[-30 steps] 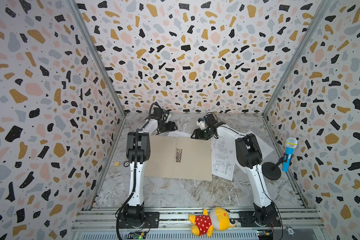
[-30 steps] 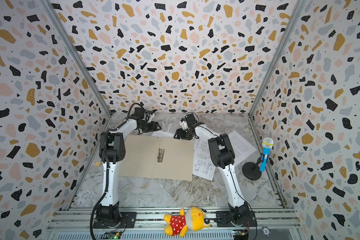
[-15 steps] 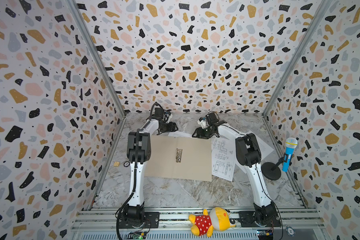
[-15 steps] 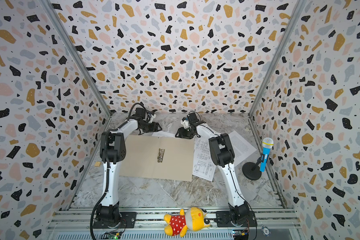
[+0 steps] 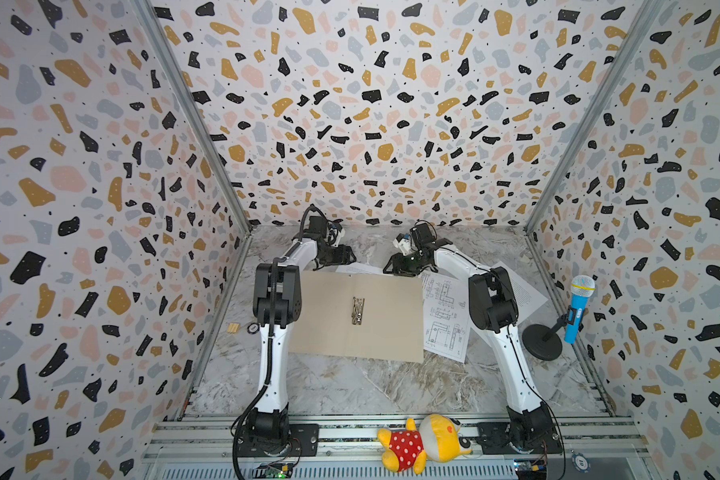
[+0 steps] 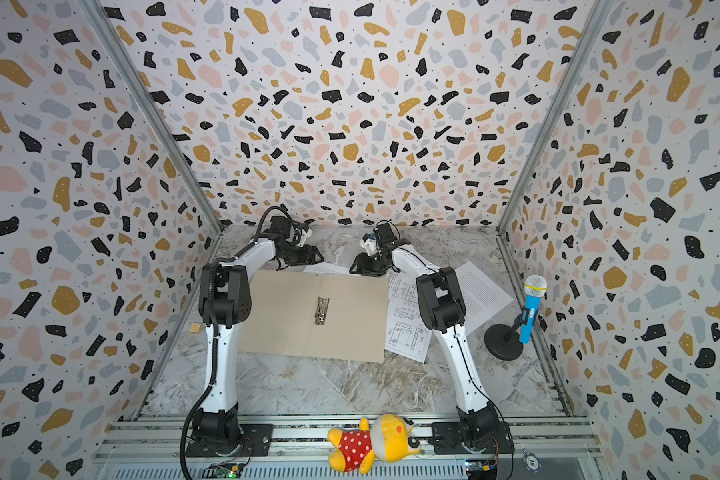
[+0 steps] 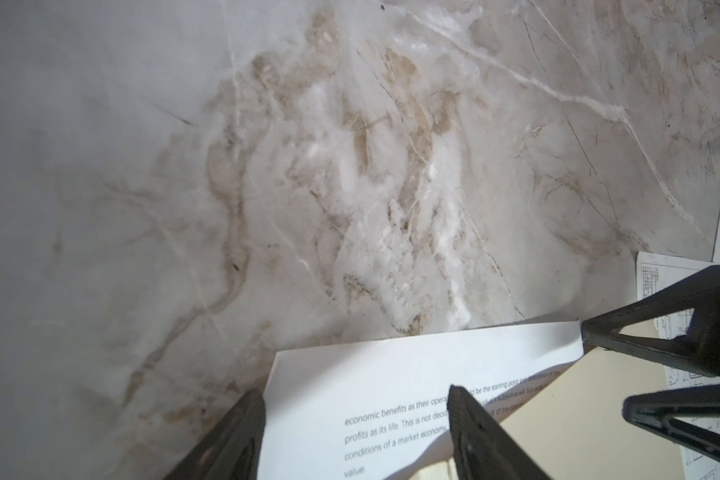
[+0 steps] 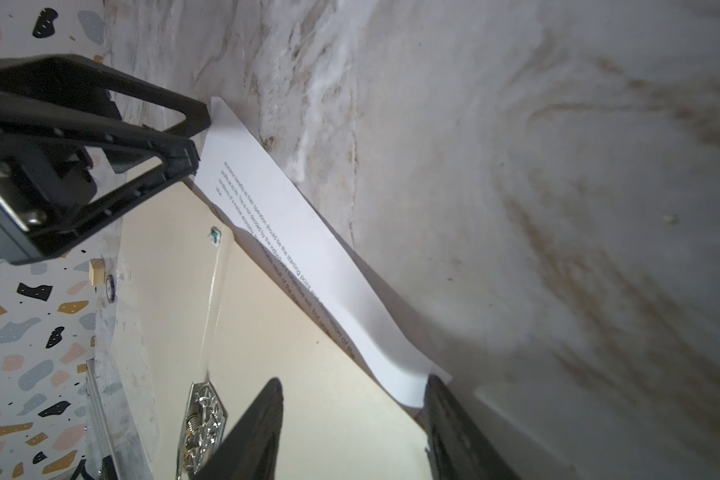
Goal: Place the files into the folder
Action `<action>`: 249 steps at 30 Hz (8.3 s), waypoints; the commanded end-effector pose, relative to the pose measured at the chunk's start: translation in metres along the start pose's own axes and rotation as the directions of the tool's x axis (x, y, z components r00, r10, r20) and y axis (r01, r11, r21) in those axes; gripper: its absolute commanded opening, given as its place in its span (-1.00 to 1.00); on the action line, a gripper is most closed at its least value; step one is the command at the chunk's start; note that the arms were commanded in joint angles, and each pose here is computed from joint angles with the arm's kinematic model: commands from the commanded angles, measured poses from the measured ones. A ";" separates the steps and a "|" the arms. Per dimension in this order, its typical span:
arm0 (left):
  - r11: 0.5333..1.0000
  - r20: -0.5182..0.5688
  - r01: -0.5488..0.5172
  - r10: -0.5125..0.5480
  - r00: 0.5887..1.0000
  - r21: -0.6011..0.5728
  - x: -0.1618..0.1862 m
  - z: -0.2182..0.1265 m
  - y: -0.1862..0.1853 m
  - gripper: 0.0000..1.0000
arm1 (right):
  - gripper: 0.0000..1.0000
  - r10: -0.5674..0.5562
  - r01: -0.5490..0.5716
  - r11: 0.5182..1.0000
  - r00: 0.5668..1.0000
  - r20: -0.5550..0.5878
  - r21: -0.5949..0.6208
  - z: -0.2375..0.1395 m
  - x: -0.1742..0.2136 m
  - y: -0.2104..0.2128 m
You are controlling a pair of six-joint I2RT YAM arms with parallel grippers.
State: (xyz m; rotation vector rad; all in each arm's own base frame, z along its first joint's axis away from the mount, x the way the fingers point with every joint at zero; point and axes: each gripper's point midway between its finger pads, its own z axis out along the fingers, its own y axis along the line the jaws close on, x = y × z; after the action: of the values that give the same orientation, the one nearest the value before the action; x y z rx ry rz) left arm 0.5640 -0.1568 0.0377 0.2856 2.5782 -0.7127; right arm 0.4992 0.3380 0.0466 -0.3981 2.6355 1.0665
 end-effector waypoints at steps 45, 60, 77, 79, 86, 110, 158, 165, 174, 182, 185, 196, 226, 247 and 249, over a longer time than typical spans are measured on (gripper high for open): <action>0.974 0.009 0.154 -0.158 0.987 0.166 0.019 -0.024 -0.018 0.41 | 0.30 0.130 -0.136 0.980 0.990 -0.051 -0.142 0.027 0.014 0.018; 0.968 0.038 0.172 -0.182 0.983 0.182 0.019 -0.031 -0.018 0.37 | 0.37 0.072 -0.086 0.976 0.995 -0.073 -0.201 0.024 0.019 0.029; 0.958 0.068 0.179 -0.199 0.978 0.224 0.013 -0.041 -0.024 0.36 | 0.41 -0.081 0.065 0.956 0.996 -0.045 -0.286 0.018 0.011 0.045; 0.957 0.072 0.177 -0.198 0.978 0.229 0.013 -0.043 -0.026 0.37 | 0.42 -0.120 0.105 0.955 0.992 -0.036 -0.277 0.018 0.009 0.044; 0.955 0.078 0.180 -0.203 0.976 0.236 0.011 -0.047 -0.025 0.37 | 0.36 -0.159 0.145 0.951 0.987 -0.028 -0.275 0.014 0.004 0.041; 0.943 0.084 0.199 -0.228 0.970 0.265 0.014 -0.051 -0.027 0.37 | 0.12 -0.418 0.399 0.857 0.908 0.014 -0.325 0.001 0.008 0.057; 0.937 0.089 0.215 -0.248 0.965 0.276 0.012 -0.051 -0.026 0.37 | -0.14 -0.383 0.357 0.858 0.924 0.003 -0.369 0.022 0.010 0.070; 0.936 0.089 0.220 -0.252 0.964 0.275 0.012 -0.050 -0.025 0.37 | -0.35 -0.373 0.354 0.882 0.928 -0.003 -0.310 0.023 0.006 0.062; 0.932 0.104 0.219 -0.258 0.961 0.288 0.008 -0.057 -0.027 0.37 | -0.59 -0.321 0.323 0.899 0.945 0.056 -0.297 0.012 -0.017 0.063; 0.928 0.114 0.221 -0.265 0.957 0.300 0.004 -0.061 -0.027 0.37 | -0.67 -0.279 0.312 0.887 0.950 0.142 -0.341 -0.014 -0.045 0.074; 0.928 0.117 0.223 -0.267 0.956 0.300 0.003 -0.061 -0.026 0.37 | -0.71 -0.283 0.320 0.879 0.947 0.155 -0.354 -0.017 -0.048 0.079; 0.945 0.142 0.252 -0.284 0.948 0.208 0.005 -0.075 -0.006 0.38 | 0.46 -0.236 0.257 0.950 0.963 0.129 -0.178 -0.025 -0.052 0.032; 0.940 0.064 0.306 -0.299 0.952 -0.151 0.085 -0.107 0.031 0.72 | 0.53 -0.125 0.123 0.987 0.992 -0.014 -0.105 -0.046 0.013 0.030; 0.884 0.220 0.436 -0.397 0.891 -0.170 0.139 -0.152 -0.006 0.79 | 0.60 -0.266 0.267 0.964 0.957 0.116 0.011 -0.072 -0.009 0.040; 0.881 0.230 0.446 -0.407 0.884 -0.157 0.145 -0.152 -0.015 0.79 | 0.60 -0.321 0.318 0.947 0.940 0.116 0.044 -0.061 -0.013 0.044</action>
State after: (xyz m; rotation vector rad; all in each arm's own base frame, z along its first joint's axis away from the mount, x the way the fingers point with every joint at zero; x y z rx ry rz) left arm 0.3733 -0.0745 0.0806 -0.3660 2.5950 -0.5772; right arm 0.4781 0.3090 0.1039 -0.6023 2.4637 1.0247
